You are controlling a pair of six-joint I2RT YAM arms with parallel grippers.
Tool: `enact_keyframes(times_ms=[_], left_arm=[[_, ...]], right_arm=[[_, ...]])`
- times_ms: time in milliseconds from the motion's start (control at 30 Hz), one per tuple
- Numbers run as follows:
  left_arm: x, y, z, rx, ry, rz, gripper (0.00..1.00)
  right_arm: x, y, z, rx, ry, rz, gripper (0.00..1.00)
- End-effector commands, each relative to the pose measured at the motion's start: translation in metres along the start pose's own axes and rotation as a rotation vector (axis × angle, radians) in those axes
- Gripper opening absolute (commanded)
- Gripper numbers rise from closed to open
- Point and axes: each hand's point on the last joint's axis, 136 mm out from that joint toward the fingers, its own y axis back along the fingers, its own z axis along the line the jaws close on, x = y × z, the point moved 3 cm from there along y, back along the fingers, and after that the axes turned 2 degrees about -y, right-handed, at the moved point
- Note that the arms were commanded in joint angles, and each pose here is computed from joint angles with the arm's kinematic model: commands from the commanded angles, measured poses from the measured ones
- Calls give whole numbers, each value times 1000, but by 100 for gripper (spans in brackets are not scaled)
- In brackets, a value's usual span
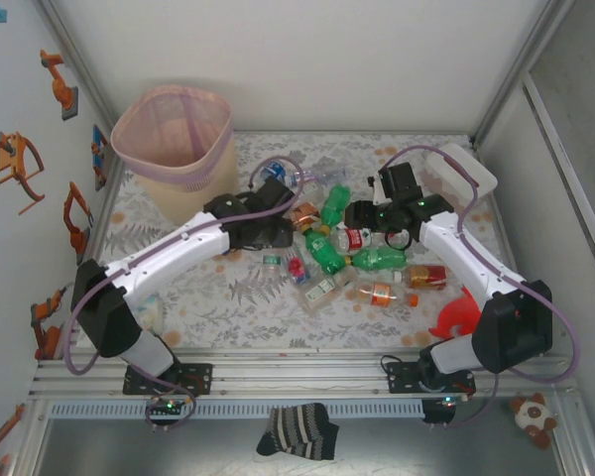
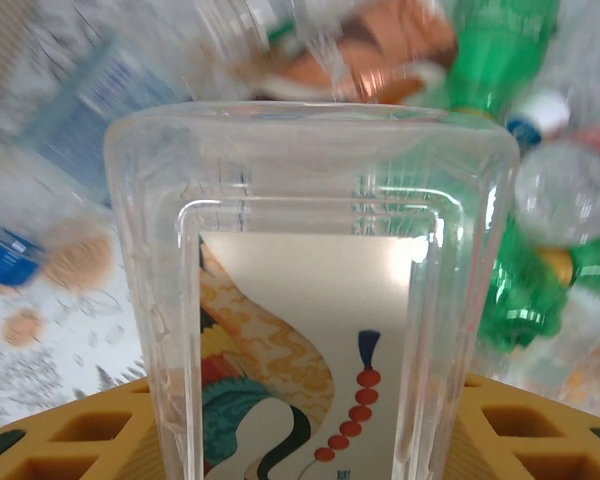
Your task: Put the plastic bottles in the bin
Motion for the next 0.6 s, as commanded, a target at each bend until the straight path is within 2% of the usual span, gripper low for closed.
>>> enact_keyframes(times_ms=[0, 133, 300, 400, 567], left_arm=[[-36, 35, 19, -20, -8, -129, 52], [-77, 70, 36, -23, 31, -287, 51], [-126, 127, 60, -50, 141, -617, 44], [-149, 155, 76, -113, 209, -788, 36], [-184, 186, 100, -225, 291, -944, 31]], right_arm=[[-8, 11, 6, -1, 7, -37, 69], [-9, 13, 6, 2, 9, -44, 69], [-11, 14, 8, -5, 5, -50, 69], [-12, 15, 9, -11, 5, -49, 69], [-14, 17, 10, -10, 4, -59, 69]])
